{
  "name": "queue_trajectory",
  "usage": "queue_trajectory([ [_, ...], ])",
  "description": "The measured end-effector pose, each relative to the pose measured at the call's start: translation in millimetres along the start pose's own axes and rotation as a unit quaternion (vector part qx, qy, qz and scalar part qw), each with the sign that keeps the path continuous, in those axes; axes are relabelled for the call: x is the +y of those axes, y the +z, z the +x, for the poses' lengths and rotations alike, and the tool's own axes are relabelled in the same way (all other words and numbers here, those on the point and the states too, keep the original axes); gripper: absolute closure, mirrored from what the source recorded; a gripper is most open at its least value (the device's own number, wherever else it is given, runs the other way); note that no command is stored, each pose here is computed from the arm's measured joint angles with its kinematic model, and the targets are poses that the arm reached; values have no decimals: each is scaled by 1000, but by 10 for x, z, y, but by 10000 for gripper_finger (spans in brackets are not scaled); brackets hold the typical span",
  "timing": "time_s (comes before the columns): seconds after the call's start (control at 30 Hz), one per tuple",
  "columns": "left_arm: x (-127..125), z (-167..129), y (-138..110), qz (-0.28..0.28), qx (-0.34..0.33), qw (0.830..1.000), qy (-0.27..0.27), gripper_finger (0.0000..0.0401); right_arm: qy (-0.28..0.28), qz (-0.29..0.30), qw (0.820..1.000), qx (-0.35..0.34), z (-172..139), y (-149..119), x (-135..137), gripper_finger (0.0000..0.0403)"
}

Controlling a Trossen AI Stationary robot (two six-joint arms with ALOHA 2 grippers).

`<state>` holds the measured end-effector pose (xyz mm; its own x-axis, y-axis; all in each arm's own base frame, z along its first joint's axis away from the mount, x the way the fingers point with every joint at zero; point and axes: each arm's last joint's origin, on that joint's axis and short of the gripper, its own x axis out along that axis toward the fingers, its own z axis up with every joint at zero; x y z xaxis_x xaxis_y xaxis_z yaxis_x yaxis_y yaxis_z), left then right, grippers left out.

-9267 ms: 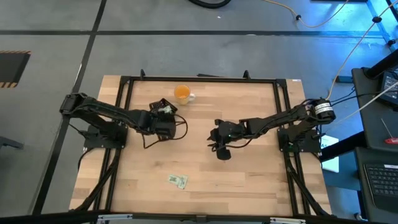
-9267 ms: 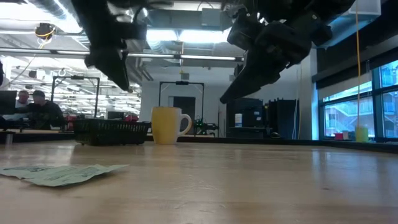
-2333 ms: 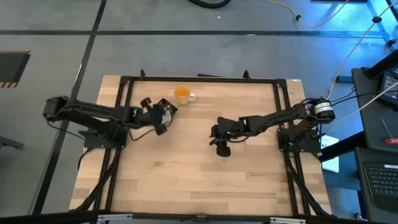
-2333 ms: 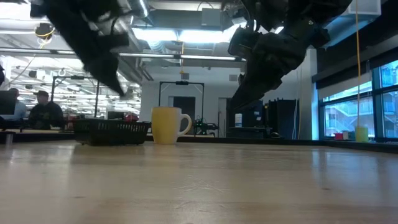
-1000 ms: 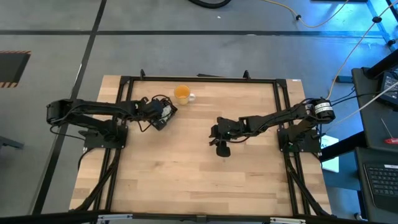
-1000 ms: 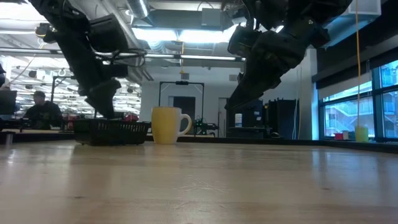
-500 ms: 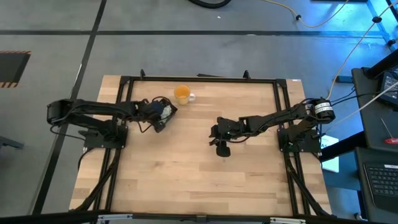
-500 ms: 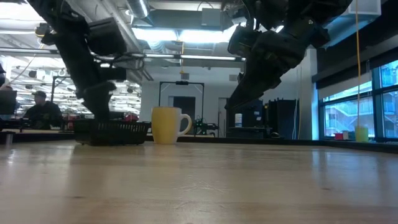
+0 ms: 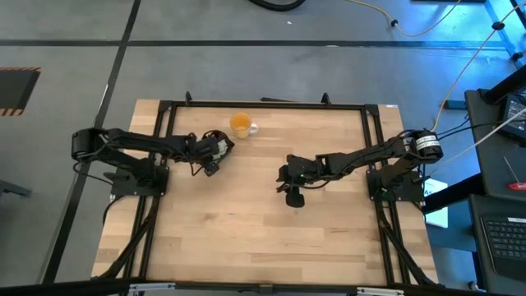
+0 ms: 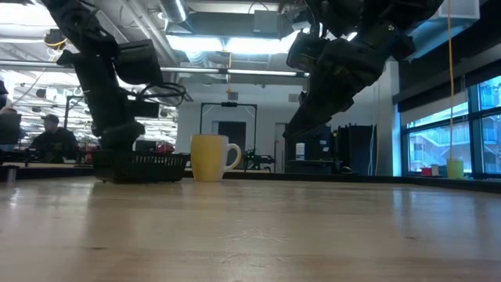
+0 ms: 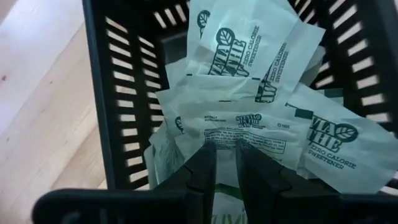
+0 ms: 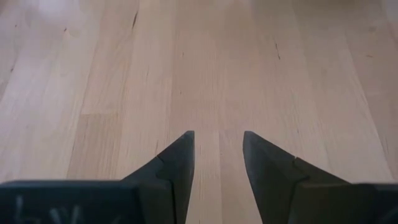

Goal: Pick and place Stevia / Truvia into bins
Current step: Return to Home Position

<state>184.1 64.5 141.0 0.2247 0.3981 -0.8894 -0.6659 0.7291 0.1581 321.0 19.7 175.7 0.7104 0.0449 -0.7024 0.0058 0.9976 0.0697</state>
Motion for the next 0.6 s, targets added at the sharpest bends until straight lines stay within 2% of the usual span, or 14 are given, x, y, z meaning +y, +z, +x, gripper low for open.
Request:
queue_trajectory([
  [0.13, -1, -33, 36, 7, -6, 1000, -3, 344, 0, 2, 1000, 0, 0, 0, 0, 263],
  [0.27, 5, -205, 181, 15, -53, 998, -19, 344, 1, 15, 1000, -10, -69, 34, 3, 263],
  [0.47, 84, -529, 248, 8, -130, 990, -49, 343, 6, 13, 999, -44, -424, 136, 23, 263],
  [0.6, 101, -776, 210, 18, -189, 979, -79, 343, 13, 8, 997, -72, -651, 34, 43, 263],
])
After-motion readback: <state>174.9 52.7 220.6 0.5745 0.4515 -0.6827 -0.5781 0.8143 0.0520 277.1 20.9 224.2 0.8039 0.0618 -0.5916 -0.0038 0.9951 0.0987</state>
